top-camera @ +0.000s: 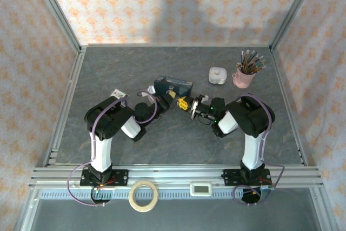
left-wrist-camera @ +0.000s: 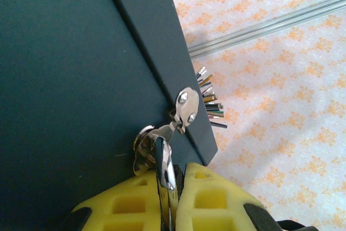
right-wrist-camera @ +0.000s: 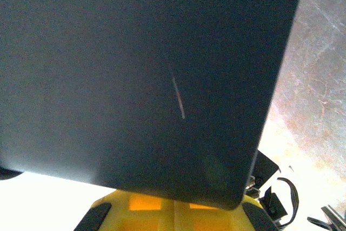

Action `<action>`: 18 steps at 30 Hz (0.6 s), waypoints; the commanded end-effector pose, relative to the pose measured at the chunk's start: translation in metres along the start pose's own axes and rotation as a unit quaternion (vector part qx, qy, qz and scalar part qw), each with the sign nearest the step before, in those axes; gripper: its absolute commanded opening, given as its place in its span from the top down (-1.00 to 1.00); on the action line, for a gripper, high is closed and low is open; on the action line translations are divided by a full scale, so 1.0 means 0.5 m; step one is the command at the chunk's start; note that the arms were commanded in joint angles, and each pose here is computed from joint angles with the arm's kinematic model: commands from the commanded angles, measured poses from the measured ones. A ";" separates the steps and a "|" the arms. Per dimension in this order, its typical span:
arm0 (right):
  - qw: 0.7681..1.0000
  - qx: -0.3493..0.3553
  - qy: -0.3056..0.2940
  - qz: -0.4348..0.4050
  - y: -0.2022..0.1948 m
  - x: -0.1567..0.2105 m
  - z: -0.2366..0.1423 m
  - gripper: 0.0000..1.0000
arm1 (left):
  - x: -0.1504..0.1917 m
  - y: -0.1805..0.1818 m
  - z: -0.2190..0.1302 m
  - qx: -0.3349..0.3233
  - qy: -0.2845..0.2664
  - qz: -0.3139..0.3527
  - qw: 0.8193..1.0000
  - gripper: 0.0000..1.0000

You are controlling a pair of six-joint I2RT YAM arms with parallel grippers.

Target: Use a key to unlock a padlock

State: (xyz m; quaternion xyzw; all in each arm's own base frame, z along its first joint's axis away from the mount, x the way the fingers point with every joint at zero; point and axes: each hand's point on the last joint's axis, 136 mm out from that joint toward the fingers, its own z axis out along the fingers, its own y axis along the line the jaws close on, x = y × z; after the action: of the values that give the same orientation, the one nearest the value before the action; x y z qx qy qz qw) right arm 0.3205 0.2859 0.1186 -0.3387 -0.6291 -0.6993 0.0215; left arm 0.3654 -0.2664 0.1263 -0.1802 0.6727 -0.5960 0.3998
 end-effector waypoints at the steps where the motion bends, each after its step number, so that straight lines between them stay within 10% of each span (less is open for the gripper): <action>1: 0.989 -0.092 0.005 -0.114 0.101 0.037 -0.014 0.83 | 0.056 -0.105 -0.025 0.103 0.043 0.031 0.993 1.00; 7: 0.965 0.056 -0.096 -0.238 0.016 -0.022 -0.055 0.45 | 0.041 -0.065 -0.030 0.034 0.025 0.034 0.999 1.00; 18: 0.828 0.279 -0.231 -0.428 0.015 -0.085 -0.181 0.30 | 0.063 0.057 -0.028 -0.114 0.027 0.026 0.993 1.00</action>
State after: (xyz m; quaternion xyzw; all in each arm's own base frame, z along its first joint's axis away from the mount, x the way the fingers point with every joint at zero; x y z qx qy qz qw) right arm 0.3205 0.2168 0.1314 -0.1971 -0.8116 -0.4580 -0.3045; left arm 0.3381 -0.2752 0.0984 -0.1791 0.7319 -0.5430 0.3707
